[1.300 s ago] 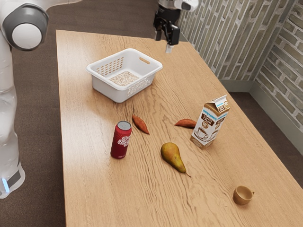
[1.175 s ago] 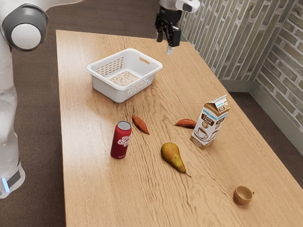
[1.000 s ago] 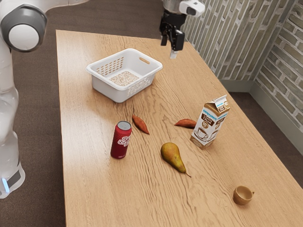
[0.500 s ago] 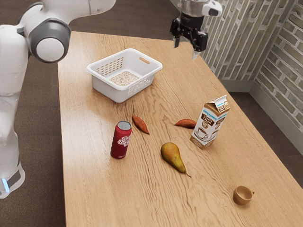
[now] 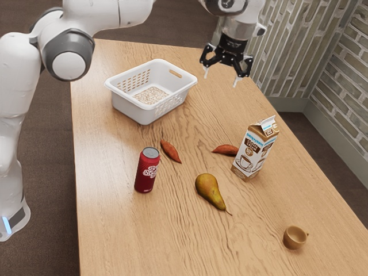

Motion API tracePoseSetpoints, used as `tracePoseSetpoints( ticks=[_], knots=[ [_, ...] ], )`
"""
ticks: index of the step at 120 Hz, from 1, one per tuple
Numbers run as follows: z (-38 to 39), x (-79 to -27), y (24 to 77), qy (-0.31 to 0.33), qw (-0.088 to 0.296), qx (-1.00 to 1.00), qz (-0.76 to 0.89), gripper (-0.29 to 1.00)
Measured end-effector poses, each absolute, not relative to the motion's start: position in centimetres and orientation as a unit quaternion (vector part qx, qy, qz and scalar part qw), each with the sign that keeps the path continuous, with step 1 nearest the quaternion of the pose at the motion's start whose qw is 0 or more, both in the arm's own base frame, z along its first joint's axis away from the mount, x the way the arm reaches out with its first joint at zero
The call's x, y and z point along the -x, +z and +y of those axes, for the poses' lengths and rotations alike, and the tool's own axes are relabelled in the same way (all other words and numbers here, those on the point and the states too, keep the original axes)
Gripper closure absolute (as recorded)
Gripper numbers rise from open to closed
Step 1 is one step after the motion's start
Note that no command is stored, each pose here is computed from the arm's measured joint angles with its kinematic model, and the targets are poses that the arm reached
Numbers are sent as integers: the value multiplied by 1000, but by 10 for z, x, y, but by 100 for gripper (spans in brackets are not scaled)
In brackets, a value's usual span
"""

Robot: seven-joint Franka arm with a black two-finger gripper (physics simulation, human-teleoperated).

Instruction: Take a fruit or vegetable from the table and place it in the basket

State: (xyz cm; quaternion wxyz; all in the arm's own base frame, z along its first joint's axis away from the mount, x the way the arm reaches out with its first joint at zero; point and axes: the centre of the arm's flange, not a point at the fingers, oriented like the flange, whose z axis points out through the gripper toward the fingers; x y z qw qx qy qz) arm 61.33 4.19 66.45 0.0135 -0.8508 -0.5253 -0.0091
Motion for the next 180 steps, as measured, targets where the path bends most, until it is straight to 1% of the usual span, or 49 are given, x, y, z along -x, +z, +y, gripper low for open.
tracePoseSetpoints(
  ticks=[18,28,36,52,70,97,127,154,180],
  knots=[
    [43,-619,613,23,7,818,-575,0],
    [41,-614,608,21,-1,803,-596,0],
    [24,-614,606,17,-8,799,-601,0],
    [-20,-601,587,23,-11,800,-599,0],
    [-45,-581,557,25,-17,795,-605,0],
    [-86,-577,549,8,-37,795,-605,0],
    [-123,-551,525,13,-34,796,-604,0],
    [-156,-545,505,13,-35,801,-598,0],
    [-186,-539,500,9,-42,804,-594,0]
  ],
)
